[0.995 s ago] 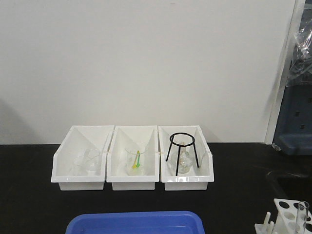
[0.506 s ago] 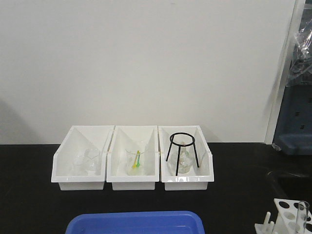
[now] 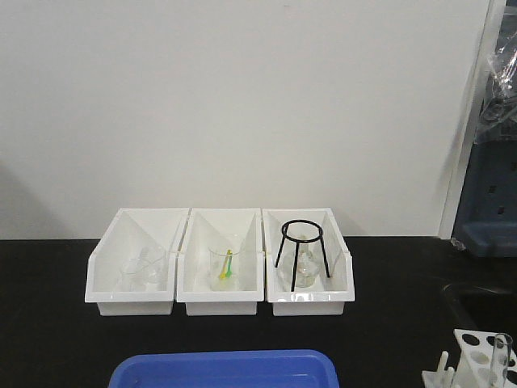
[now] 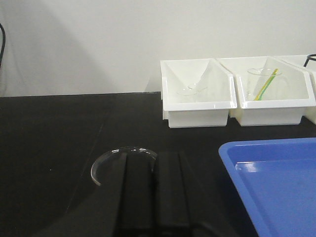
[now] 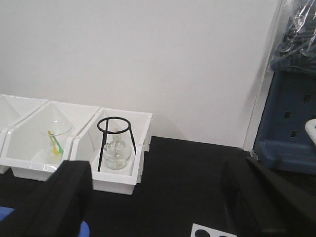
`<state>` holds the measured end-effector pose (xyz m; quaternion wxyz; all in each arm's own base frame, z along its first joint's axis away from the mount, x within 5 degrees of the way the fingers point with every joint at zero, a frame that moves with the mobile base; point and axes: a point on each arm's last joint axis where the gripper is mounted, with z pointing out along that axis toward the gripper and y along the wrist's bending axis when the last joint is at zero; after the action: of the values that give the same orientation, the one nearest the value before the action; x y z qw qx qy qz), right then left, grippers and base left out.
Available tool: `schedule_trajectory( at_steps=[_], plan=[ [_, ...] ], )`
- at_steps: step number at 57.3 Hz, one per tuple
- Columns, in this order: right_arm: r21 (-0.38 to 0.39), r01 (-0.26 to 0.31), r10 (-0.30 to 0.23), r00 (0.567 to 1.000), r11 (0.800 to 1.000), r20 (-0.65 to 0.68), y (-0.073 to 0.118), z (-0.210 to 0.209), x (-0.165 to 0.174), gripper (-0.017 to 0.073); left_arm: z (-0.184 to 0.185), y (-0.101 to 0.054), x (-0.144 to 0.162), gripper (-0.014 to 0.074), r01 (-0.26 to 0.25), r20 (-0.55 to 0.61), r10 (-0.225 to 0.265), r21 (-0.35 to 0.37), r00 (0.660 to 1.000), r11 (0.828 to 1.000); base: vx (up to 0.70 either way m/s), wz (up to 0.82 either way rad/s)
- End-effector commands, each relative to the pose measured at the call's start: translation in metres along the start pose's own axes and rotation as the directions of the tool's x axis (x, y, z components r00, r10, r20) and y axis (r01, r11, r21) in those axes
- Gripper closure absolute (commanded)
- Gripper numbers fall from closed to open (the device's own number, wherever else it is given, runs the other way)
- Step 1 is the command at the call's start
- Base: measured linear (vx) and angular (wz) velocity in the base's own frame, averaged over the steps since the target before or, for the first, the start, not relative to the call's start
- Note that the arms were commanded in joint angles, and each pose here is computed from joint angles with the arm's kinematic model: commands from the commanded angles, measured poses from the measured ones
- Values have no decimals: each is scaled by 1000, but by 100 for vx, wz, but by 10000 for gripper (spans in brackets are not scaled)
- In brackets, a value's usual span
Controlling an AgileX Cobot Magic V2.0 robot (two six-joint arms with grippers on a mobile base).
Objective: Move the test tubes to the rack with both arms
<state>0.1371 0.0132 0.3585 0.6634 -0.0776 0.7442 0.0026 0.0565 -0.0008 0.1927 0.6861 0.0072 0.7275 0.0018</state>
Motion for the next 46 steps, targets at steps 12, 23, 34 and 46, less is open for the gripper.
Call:
schedule_trajectory(
  at_steps=[12,23,34,46],
  plan=[
    [31,12,-16,994,999,110,-4,-4,-19,-17,-3,1,-17,599,21,122,-20,-9,992,1000,0,0],
    [41,47,-51,992,998,115,-3,-11,-15,24,-3,1,-17,599,21,122,-20,-9,992,1000,0,0],
    [59,15,-27,980,998,195,0,-33,16,221,-3,1,-17,599,21,122,-20,-9,992,1000,0,0],
    [50,-39,30,987,998,160,6,-50,76,510,-3,1,-17,599,21,122,-20,-9,992,1000,0,0]
  ],
)
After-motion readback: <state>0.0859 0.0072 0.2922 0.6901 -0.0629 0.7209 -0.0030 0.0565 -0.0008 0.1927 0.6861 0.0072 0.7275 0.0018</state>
